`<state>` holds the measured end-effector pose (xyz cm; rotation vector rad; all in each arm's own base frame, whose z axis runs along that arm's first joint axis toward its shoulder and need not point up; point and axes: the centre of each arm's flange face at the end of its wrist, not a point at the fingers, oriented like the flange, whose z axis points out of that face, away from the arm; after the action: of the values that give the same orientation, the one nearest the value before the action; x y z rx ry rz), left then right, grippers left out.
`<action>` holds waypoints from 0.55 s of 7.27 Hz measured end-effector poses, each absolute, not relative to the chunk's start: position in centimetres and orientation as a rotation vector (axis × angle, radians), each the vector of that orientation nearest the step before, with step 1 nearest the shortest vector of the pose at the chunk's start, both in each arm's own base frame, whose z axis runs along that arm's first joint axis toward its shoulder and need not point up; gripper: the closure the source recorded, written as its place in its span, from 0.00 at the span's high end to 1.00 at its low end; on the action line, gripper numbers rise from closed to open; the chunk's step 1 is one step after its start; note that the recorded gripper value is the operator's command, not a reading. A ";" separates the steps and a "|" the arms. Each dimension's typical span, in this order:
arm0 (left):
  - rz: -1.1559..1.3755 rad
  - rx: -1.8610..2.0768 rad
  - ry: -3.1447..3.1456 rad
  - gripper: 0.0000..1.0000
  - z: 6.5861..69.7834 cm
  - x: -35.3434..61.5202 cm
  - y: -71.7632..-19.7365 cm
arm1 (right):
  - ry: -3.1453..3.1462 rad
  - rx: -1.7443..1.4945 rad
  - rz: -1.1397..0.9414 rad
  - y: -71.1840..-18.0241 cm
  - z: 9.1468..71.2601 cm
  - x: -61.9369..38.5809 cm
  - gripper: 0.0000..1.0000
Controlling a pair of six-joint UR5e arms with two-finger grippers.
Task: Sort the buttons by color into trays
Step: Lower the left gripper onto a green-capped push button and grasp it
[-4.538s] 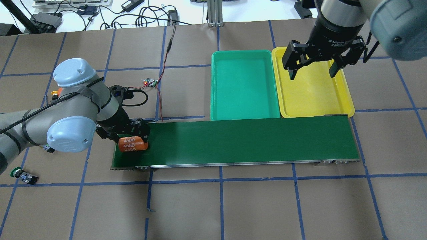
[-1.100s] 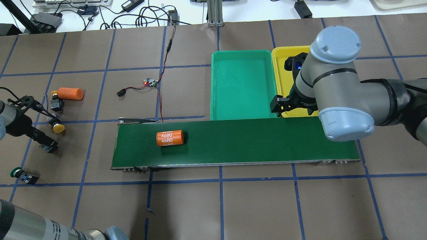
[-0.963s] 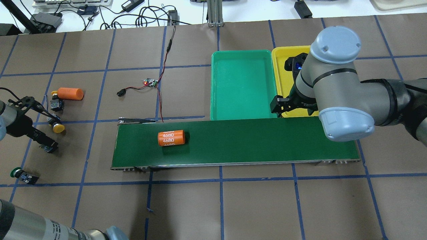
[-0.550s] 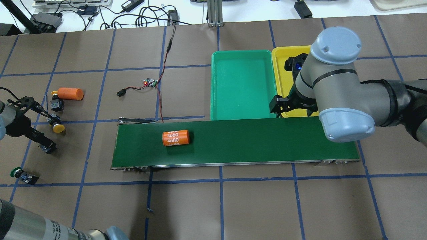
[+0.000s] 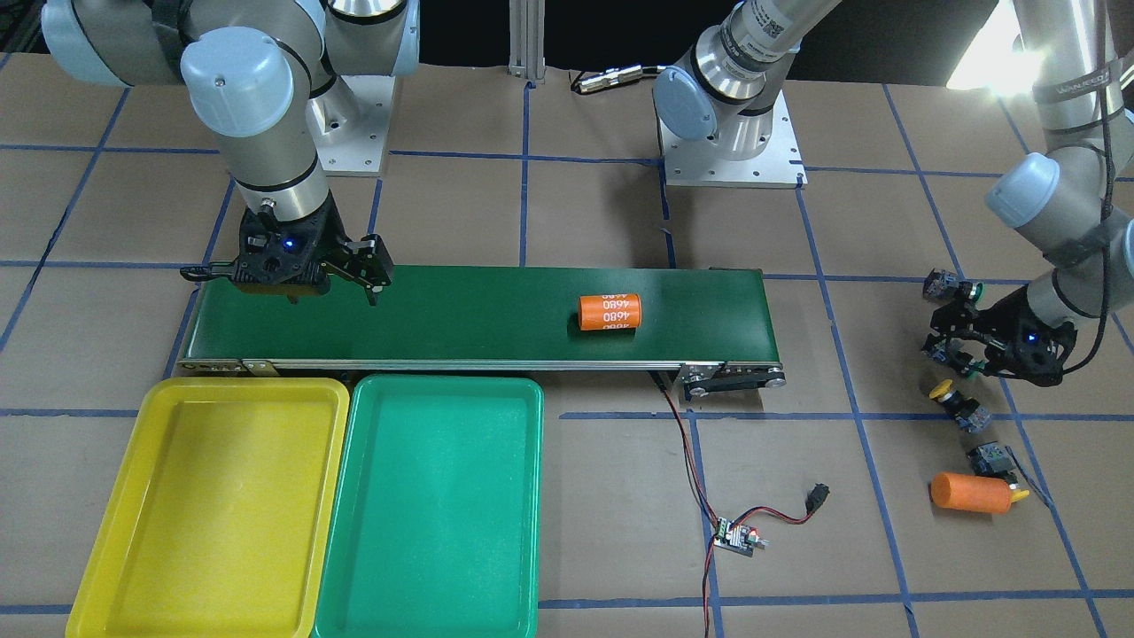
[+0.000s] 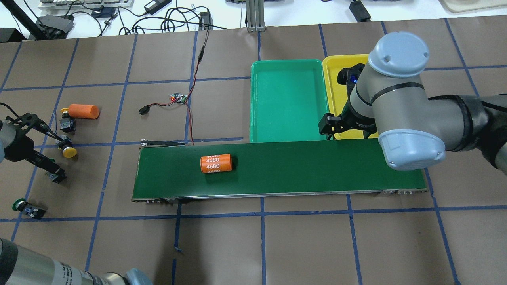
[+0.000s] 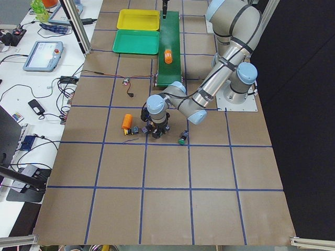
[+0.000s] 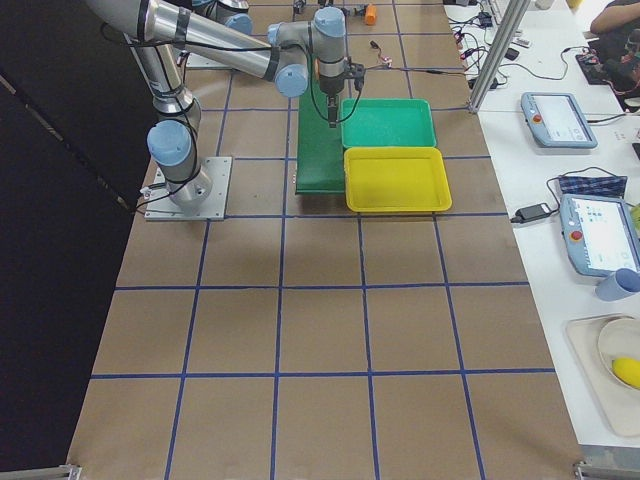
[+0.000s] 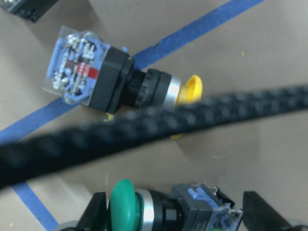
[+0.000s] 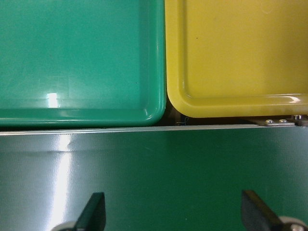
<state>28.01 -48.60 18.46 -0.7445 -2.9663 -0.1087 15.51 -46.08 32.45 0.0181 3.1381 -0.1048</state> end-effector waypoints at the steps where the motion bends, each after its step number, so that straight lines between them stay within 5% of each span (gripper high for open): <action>1: -0.105 -0.747 -2.970 1.00 18.7 28.0 -48.6 | 3.128 0.019 -0.102 -46.1 32.4 15.6 1.00; 4: -0.111 -0.769 -2.951 1.00 18.1 27.7 -48.3 | 3.103 0.000 -0.111 -45.9 32.8 16.4 1.00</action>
<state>27.67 -48.33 18.08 -0.7694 -2.9513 -0.1105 16.44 -45.89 32.78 -0.0002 3.1028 -0.1109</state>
